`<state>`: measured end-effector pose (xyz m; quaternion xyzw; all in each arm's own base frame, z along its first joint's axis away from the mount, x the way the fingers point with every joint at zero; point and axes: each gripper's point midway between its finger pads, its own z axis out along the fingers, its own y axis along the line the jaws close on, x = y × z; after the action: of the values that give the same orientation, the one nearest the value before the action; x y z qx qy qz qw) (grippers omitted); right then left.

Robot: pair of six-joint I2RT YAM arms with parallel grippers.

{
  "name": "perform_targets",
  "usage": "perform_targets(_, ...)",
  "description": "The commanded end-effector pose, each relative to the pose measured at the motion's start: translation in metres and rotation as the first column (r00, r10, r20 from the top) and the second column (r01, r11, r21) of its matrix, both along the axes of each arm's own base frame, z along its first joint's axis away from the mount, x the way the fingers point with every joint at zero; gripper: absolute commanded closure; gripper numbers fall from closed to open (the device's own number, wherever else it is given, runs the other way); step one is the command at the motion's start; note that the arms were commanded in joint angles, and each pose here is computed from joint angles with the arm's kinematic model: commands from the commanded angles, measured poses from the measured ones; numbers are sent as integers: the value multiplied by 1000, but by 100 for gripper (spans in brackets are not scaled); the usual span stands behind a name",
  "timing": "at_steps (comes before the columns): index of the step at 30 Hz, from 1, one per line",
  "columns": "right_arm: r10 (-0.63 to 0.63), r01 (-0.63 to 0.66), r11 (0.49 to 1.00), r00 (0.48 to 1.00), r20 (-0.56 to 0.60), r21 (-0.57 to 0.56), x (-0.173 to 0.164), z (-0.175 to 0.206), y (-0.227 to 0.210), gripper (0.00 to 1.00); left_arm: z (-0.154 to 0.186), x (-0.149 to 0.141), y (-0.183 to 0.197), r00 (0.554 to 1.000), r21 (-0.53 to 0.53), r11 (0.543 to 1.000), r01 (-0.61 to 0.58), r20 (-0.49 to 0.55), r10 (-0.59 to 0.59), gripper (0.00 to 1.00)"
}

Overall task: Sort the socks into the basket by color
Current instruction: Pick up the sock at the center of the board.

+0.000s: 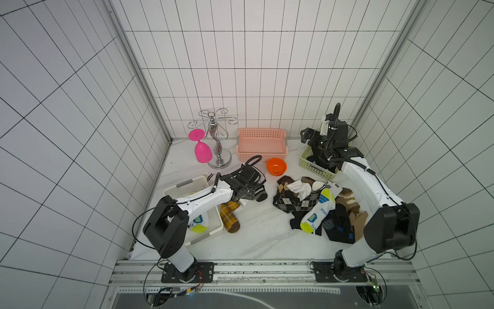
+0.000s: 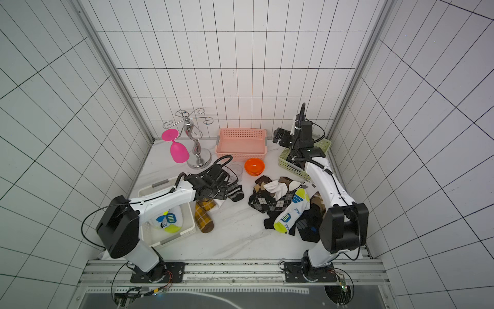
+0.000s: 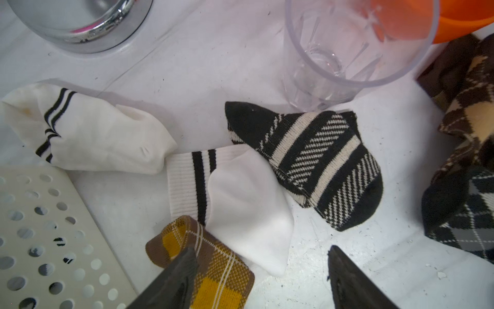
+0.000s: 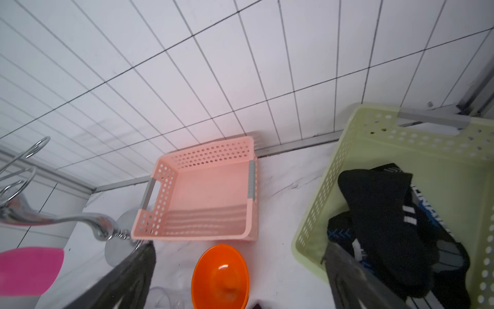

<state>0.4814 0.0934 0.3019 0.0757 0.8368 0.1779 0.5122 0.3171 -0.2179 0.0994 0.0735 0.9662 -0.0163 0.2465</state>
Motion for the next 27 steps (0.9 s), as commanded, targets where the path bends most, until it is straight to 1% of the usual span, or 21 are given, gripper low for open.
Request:
perform_targets(1,33,-34,999,997,-71,-18,-26,-24,6,0,-11,7,8,999,39,998,-38,9,38,22)
perform_targets(5,41,-42,999,997,-72,-26,-41,-22,5,0,-28,13,15,998,82,995,-59,-9,60,22)
perform_targets(8,50,-51,998,996,-77,-19,-49,-23,5,1,-35,18,17,998,74,995,-67,0,67,23)
perform_targets(12,68,-69,998,995,-75,-12,-55,-24,10,1,-44,24,13,999,82,995,-54,1,55,28)
perform_targets(13,70,-72,997,995,-77,-14,-56,-24,11,1,-44,25,11,999,82,995,-48,0,49,32)
perform_targets(18,79,-80,997,993,-83,-13,-59,-27,13,0,-47,24,5,999,66,997,-33,9,32,57)
perform_targets(20,82,-84,996,993,-85,-12,-59,-28,14,0,-46,23,5,999,63,998,-32,11,32,70)
perform_targets(22,88,-89,996,992,-87,-13,-59,-29,16,1,-44,21,6,999,62,998,-33,19,32,80)
perform_targets(25,98,-99,995,991,-90,-13,-59,-30,19,1,-31,19,5,998,54,998,-27,53,24,98)
perform_targets(27,104,-106,994,990,-92,-14,-59,-31,21,1,-22,18,4,997,44,999,-22,72,19,100)
